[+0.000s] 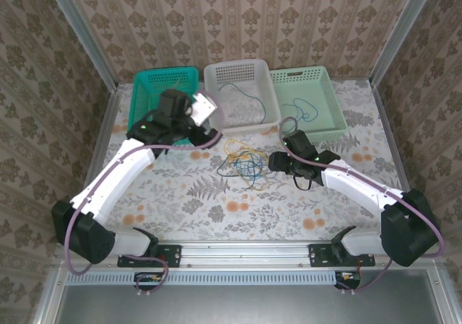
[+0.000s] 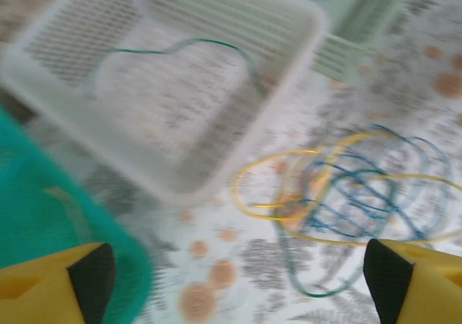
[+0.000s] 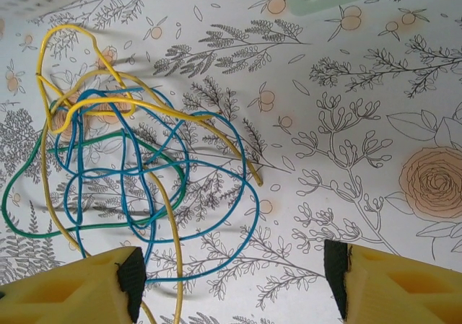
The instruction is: Untangle the cables
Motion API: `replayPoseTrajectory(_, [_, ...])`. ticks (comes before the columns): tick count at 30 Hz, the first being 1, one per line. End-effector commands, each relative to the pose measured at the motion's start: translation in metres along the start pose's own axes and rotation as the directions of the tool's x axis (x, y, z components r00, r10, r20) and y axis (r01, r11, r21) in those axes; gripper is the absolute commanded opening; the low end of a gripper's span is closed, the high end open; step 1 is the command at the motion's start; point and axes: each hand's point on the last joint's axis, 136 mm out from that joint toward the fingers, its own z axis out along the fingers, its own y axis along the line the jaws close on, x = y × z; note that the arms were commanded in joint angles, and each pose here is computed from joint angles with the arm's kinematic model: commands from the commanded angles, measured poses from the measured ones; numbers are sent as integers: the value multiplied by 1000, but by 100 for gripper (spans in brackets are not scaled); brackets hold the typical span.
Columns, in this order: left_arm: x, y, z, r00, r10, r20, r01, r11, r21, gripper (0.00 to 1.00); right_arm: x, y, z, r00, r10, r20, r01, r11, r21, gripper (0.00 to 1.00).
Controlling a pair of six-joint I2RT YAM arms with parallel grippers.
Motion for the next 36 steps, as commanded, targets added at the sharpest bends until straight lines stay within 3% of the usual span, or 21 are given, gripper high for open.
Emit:
replayPoseTrajectory(1, [33, -42, 37, 992, -25, -124, 46, 985, 168, 83, -10, 9, -4, 999, 36, 14, -35, 999, -37, 71])
replayPoseTrajectory(6, [43, -73, 70, 983, -15, -181, 66, 959, 276, 69, -7, 3, -6, 999, 45, 19, -45, 999, -29, 71])
replayPoseTrajectory(10, [48, -91, 93, 975, 7, -224, 71, 939, 336, 68, -6, -3, -9, 997, 65, 29, -64, 998, -25, 71])
replayPoseTrajectory(19, [67, -88, 142, 943, -18, -332, 123, 947, 297, 59, -5, -16, -15, 995, 93, 45, -92, 996, -16, 72])
replayPoseTrajectory(36, [68, -75, 184, 933, -51, -356, 136, 966, 219, 50, -4, -20, -14, 992, 117, 41, -116, 993, -24, 73])
